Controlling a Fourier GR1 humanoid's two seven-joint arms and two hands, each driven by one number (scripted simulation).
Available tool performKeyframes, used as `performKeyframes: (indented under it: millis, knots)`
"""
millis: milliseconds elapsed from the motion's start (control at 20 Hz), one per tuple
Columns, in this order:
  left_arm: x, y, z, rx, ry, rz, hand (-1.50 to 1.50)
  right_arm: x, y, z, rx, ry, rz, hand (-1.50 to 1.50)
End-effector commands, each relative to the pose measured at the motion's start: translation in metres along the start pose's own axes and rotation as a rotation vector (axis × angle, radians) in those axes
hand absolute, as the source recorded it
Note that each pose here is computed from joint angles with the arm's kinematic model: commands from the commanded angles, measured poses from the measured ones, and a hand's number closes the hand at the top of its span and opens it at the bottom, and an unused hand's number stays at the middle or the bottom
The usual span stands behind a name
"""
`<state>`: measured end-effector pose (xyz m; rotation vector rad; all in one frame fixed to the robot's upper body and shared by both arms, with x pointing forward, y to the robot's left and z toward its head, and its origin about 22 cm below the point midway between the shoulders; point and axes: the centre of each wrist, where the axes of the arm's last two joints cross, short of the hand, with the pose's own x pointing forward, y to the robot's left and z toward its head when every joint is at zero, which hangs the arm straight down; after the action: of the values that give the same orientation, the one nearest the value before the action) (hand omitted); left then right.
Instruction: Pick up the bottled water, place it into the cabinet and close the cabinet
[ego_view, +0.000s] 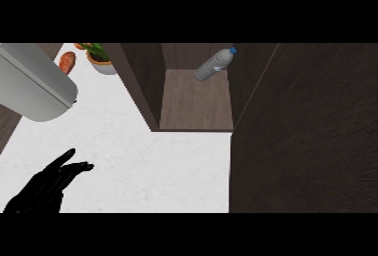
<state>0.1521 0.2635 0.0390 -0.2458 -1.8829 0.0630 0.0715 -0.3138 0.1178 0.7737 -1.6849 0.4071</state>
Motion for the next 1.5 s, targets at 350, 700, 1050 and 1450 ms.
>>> performKeyframes:
  millis: [350,700,1050,1450]
  knots:
    - [0.031,0.035,0.01,0.024,0.006,-0.01,-1.5,0.046,0.046,-0.047,0.284,0.03,0.237,1.5]
    - [0.038,0.047,0.023,0.014,0.037,-0.004,-1.5,0.04,0.043,-0.068,0.379,0.037,0.246,1.5]
    - [0.049,0.063,0.027,0.015,0.039,-0.02,-1.5,0.027,0.043,-0.09,0.379,0.062,0.188,1.5]
    - [0.06,0.081,0.033,0.007,0.054,-0.03,-1.5,0.016,0.053,-0.122,0.372,0.072,0.128,1.5]
